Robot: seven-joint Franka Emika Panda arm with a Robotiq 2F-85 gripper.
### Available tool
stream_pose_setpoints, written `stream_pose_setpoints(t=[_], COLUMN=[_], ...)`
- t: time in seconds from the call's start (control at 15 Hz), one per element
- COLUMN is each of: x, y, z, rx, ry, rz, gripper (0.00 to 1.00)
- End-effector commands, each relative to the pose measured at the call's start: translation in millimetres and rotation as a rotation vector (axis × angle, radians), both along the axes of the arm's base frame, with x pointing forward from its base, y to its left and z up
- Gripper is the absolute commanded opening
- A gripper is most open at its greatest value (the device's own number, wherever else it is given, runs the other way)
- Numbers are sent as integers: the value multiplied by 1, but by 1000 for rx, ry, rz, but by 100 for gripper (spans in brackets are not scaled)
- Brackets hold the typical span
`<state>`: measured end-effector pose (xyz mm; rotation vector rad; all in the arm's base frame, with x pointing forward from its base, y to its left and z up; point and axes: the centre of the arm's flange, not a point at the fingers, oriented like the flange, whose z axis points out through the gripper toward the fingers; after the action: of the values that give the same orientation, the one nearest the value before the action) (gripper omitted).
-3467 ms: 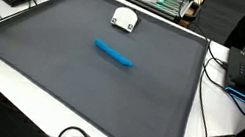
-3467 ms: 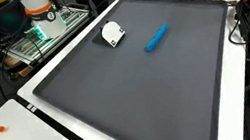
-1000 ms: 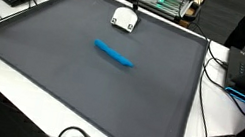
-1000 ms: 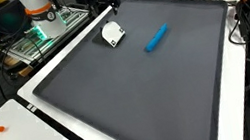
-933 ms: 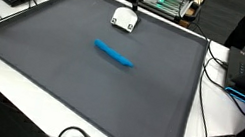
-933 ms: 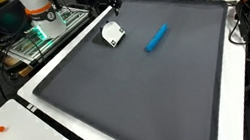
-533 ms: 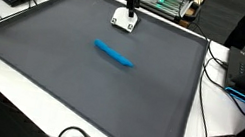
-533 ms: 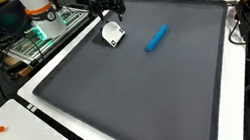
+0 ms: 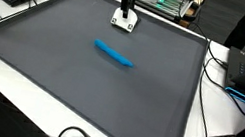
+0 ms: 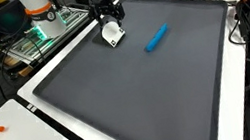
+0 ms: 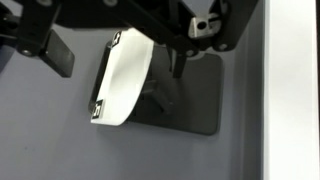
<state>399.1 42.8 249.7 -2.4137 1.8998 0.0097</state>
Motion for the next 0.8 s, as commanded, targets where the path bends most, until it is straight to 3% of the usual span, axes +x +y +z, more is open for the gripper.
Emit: stream_pose_setpoints(t=[0.0,0.73], x=[2,4], y=[-4,-5], z=[-7,-15], rx=[-17,-10], ry=[-25,-33], rz=[-40,-72], gripper=[100,99])
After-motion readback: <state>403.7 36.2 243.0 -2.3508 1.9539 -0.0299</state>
